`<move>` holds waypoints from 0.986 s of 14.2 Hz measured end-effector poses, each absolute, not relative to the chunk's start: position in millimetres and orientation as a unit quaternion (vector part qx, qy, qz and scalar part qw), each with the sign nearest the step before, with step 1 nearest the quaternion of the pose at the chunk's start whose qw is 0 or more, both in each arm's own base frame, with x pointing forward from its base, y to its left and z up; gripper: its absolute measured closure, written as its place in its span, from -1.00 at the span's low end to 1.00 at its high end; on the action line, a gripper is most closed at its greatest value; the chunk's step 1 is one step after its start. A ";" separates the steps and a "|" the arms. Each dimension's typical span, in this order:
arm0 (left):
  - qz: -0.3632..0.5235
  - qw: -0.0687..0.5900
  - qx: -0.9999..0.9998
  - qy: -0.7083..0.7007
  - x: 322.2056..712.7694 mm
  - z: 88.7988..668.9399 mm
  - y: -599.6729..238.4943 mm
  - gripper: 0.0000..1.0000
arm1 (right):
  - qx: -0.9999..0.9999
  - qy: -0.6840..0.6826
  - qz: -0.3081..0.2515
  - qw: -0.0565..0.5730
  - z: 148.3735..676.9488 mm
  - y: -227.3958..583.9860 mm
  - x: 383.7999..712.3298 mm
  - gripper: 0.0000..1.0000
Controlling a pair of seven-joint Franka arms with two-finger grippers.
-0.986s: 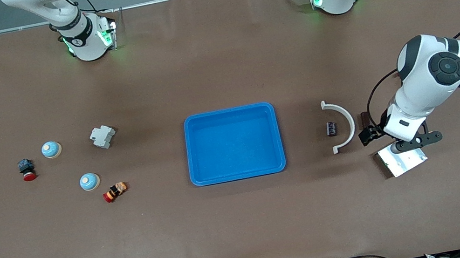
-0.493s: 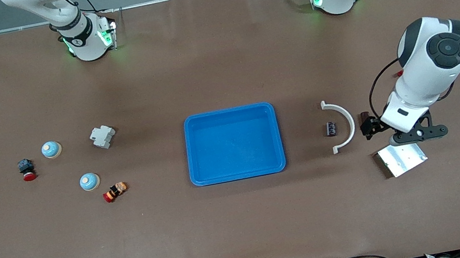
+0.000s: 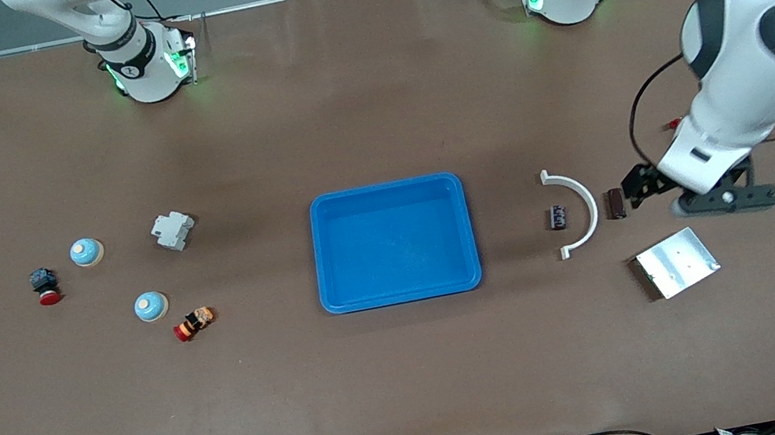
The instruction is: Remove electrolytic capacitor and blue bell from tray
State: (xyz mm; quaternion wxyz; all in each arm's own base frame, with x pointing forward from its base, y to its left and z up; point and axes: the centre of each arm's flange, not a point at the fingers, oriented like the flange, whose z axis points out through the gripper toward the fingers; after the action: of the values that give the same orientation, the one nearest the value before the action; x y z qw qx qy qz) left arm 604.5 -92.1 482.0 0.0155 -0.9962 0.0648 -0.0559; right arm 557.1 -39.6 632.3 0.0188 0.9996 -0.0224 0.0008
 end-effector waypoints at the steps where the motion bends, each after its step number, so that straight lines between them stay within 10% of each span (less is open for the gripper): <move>1: -0.054 0.018 -0.996 0.068 596.7 500.5 -84.3 -1.00 | 1.000 -0.022 0.001 0.019 632.4 -39.7 557.1 -1.00; 14: -0.033 0.001 -0.997 0.075 558.9 612.2 -65.2 -1.00 | 1.000 -0.023 0.003 0.019 633.2 -40.3 557.3 -1.00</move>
State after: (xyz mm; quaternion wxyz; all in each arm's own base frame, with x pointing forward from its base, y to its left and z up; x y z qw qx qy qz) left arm 558.9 -65.2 612.2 0.0008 -0.9966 0.0751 -0.0327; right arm 557.3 -40.3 633.2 0.0189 0.9996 -0.0230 0.0027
